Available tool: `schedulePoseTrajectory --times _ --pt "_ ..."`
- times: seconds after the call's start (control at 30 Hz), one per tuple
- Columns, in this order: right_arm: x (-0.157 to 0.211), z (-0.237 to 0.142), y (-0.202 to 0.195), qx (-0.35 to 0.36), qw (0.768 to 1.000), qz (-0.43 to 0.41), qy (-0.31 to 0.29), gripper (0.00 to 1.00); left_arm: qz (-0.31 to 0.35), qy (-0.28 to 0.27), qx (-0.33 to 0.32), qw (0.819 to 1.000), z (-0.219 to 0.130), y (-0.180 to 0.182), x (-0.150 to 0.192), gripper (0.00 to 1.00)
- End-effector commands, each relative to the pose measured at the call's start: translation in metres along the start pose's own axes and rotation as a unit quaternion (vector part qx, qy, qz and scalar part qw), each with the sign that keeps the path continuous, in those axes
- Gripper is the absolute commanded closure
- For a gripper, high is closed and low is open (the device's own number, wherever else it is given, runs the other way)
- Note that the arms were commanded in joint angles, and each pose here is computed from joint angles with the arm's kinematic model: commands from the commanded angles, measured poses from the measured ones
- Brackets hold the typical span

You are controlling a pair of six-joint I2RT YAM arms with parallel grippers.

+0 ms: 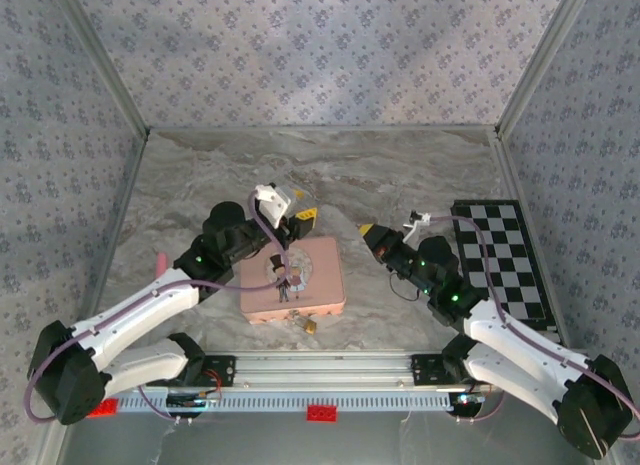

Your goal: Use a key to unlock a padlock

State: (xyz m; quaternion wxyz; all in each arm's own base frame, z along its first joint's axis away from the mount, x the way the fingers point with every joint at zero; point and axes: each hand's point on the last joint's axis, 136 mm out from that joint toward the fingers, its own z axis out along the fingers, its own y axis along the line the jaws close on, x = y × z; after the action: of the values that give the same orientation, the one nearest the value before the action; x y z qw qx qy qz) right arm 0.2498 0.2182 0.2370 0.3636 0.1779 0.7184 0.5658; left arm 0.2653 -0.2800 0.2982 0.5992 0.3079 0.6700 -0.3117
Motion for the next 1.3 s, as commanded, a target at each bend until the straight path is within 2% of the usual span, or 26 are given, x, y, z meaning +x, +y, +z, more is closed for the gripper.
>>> schedulePoseTrajectory --times 0.0,0.17,0.4,0.7,0.83,0.97,1.27 --pt "0.001 0.002 0.027 -0.060 0.997 -0.047 0.005 1.00 -0.201 0.025 0.046 0.978 0.006 -0.009 0.004 0.52" --pt "0.007 0.006 0.046 -0.105 0.992 -0.065 0.007 1.00 -0.312 0.031 0.105 0.944 0.014 -0.017 0.005 0.55" --pt "0.010 0.013 0.048 -0.113 0.991 -0.069 0.005 1.00 -0.368 0.025 0.161 0.915 0.022 -0.030 0.002 0.59" --pt "0.016 0.019 0.050 -0.124 0.990 -0.058 0.016 1.00 -0.381 0.044 0.173 0.907 0.030 -0.036 0.015 0.62" --pt "0.016 0.019 0.050 -0.125 0.990 -0.059 0.016 1.00 -0.382 0.045 0.166 0.908 0.031 -0.034 0.016 0.56" --pt "0.016 0.019 0.049 -0.122 0.991 -0.060 0.017 1.00 -0.387 0.049 0.169 0.905 0.032 -0.035 0.018 0.56" --pt "0.017 0.020 0.054 -0.130 0.989 -0.062 0.020 1.00 -0.378 0.050 0.180 0.907 0.033 -0.043 0.019 0.60"
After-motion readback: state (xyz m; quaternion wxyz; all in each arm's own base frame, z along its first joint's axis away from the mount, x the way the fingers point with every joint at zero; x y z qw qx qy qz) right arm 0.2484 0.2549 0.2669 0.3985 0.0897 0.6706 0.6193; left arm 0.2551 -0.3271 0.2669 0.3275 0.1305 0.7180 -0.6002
